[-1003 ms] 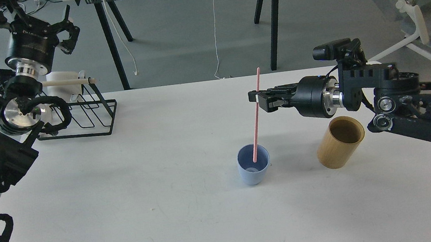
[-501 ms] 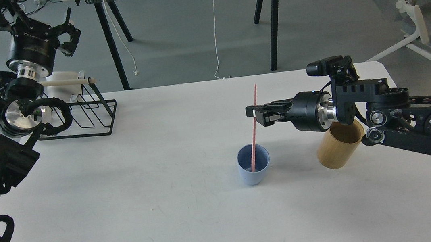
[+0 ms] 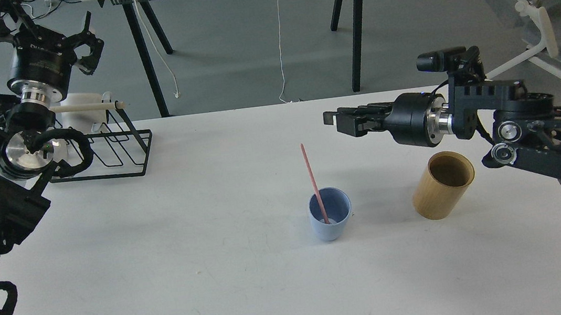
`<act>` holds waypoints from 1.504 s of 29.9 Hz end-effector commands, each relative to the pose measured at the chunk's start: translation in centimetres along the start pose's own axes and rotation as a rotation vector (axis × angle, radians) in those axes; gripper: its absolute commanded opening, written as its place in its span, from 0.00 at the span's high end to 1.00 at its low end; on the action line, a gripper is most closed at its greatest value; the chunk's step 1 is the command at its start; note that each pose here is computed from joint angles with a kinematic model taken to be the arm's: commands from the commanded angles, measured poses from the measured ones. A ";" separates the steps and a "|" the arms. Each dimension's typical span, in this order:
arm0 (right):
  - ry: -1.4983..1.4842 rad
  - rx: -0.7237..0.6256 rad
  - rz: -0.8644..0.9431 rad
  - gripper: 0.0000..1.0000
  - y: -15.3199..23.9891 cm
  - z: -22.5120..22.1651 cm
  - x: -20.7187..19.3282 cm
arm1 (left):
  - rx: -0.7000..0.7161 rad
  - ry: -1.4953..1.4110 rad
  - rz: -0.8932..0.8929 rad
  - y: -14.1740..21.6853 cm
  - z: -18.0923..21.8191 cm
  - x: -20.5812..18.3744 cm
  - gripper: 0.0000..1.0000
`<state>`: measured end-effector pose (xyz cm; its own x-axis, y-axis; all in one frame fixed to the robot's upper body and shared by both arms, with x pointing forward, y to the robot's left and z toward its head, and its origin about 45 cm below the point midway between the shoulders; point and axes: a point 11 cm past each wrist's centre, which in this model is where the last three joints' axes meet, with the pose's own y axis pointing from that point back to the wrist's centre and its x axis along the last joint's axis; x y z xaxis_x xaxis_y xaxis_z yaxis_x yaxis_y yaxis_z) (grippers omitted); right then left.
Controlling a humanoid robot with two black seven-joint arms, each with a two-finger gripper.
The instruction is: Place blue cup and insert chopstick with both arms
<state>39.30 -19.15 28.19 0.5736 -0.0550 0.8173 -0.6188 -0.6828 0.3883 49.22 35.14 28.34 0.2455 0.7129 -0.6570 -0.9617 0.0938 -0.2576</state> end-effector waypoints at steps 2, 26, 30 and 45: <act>-0.059 0.027 0.215 0.03 1.6 -0.4 7.0 | 0.001 0.001 0.000 0.0 -0.1 0.0 0.00; -1.308 0.188 0.833 0.01 8.5 12.6 15.8 | 0.051 0.044 -0.029 -0.6 -2.8 -1.8 0.00; -1.441 0.261 0.861 0.01 9.2 13.5 15.5 | 0.062 0.039 -0.028 -0.4 -3.1 -1.7 0.00; -1.807 0.476 1.025 0.01 8.7 17.3 11.0 | 0.063 0.049 0.009 0.7 -3.5 -0.2 0.00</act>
<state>49.38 -37.94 34.04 0.1543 -0.7275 -0.6685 -0.9853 -0.0626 -0.1592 49.12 32.46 26.29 0.2510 0.6821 -0.6868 -0.9666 0.1392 -0.2150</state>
